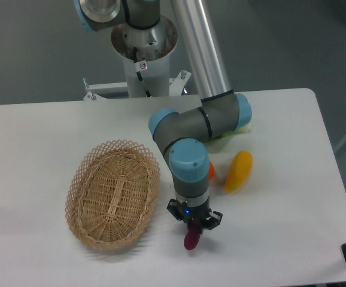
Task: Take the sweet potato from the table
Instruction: 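Lift the grasped sweet potato up and away from the table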
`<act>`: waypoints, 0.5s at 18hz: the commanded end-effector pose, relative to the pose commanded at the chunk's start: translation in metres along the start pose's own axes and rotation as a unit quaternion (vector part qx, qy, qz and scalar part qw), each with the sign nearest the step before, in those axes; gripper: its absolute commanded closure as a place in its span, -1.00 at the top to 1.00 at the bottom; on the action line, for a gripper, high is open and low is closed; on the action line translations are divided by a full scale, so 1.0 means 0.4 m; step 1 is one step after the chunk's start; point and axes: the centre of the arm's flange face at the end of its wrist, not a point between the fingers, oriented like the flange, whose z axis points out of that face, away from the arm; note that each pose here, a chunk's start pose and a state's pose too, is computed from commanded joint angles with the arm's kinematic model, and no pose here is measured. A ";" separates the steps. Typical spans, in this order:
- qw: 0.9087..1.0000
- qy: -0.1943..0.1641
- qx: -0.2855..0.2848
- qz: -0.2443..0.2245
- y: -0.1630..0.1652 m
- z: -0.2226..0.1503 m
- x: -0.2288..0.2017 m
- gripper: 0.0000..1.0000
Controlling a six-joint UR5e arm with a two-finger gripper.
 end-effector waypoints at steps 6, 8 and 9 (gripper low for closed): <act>0.999 0.015 0.027 0.009 0.042 -0.172 -0.190 -0.42; 0.999 0.024 0.027 0.028 0.078 -0.238 -0.242 -0.42; 0.999 0.024 0.030 0.028 0.097 -0.264 -0.264 -0.42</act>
